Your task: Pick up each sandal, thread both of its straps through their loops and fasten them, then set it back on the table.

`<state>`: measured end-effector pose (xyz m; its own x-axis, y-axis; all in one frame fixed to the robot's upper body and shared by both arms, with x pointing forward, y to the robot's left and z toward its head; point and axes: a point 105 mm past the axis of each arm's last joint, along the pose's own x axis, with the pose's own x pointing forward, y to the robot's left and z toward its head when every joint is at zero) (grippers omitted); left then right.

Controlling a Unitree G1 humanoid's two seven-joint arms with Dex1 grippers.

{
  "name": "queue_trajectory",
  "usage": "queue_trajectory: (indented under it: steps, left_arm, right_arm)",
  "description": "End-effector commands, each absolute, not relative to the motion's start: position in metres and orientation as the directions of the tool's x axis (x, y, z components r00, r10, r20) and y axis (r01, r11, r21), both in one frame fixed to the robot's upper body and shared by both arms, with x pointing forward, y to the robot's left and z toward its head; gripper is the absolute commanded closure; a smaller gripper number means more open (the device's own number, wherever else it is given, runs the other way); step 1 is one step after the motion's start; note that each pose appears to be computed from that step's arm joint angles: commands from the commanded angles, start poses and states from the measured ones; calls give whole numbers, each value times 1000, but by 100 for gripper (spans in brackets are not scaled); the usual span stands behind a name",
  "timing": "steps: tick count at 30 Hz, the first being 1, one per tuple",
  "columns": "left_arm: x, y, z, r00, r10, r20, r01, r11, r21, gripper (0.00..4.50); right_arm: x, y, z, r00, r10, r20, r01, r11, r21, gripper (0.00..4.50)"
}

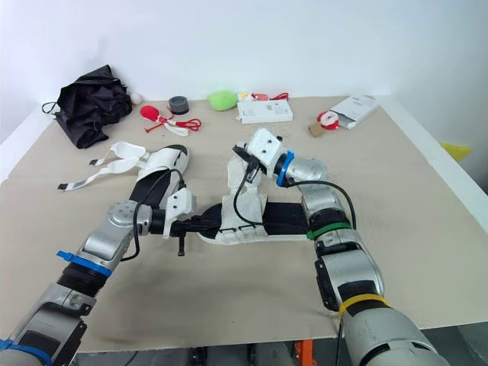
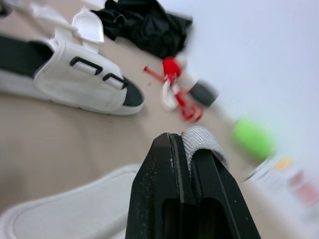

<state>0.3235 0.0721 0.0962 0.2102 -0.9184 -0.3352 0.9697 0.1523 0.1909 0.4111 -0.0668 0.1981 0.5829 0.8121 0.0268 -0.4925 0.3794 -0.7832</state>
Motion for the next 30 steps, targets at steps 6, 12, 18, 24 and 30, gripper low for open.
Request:
queue_trajectory:
  steps: [6,12,18,24,30]
  left_arm:
    - [312,73,52,140,-880,-455,990,125,64,450]
    - [313,68,51,125,-883,-452,992,108,63,450]
    - [315,64,51,114,-886,-450,993,96,64,450]
    - [317,60,50,107,-890,-443,994,89,63,450]
    - [320,53,49,99,-897,-431,995,80,61,450]
  right_arm:
    - [373,-77,216,482,862,155,145,95,-985,444]
    - [355,-79,208,354,915,192,392,41,-919,444]
    - [330,-79,188,205,973,109,505,-9,-863,444]
    - [331,-89,188,208,978,27,635,-114,-764,444]
    - [355,-108,198,351,936,22,710,-250,-658,444]
